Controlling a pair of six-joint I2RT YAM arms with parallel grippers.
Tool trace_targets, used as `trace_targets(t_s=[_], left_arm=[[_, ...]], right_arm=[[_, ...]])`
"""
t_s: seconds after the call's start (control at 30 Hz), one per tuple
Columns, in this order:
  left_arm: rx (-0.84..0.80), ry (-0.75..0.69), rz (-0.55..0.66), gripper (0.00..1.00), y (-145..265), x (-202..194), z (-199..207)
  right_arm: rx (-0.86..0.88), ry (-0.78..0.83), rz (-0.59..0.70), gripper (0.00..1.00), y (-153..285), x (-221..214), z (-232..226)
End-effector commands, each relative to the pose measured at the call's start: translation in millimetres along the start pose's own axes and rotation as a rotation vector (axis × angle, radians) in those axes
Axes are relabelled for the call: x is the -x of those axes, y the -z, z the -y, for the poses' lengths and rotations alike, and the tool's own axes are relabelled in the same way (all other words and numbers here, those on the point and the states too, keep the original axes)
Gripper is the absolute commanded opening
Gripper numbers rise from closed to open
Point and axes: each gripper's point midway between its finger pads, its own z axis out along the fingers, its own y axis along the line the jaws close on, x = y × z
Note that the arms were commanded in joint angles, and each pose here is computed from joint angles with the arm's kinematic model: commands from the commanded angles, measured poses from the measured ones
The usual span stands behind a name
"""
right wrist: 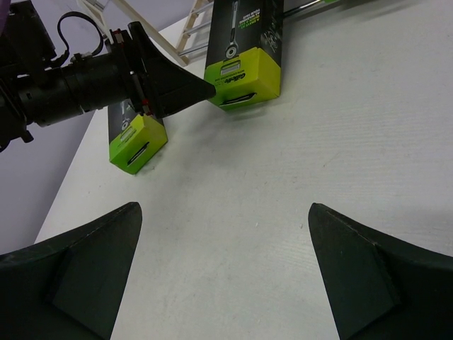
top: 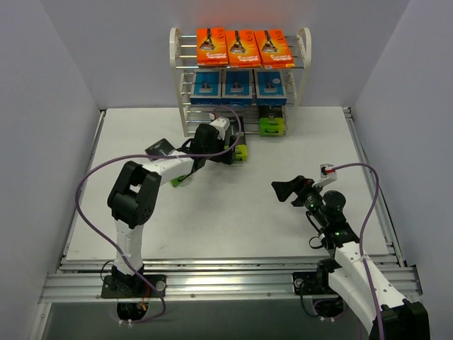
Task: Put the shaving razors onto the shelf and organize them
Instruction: Place the shaving razor onto shelf
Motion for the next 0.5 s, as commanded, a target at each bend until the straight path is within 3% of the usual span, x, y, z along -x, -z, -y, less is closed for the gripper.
trace_targets(t_s=[0.0, 0.17, 0.3, 0.47], left_arm=[[0.027, -0.061, 0.057, 0.96, -5.8, 19.8, -7.1], [0.038, -0.073, 0.027, 1.0, -12.8, 11.3, -10.9], [0.022, -0.094, 0.013, 0.86, -18.4, 10.5, -9.0], [0.025, -0.127, -0.004, 0.81, -25.6, 11.2, -10.8]], right_arm=[[0.029, 0.017, 0.032, 1.0, -1.4, 7.9, -4.6], [0.032, 0.017, 0.028, 1.0, -2.7, 7.3, -4.8], [0.029, 0.018, 0.028, 1.0, -3.2, 7.3, -3.9], [0.027, 0.018, 0.024, 1.0, -4.1, 6.0, -3.2]])
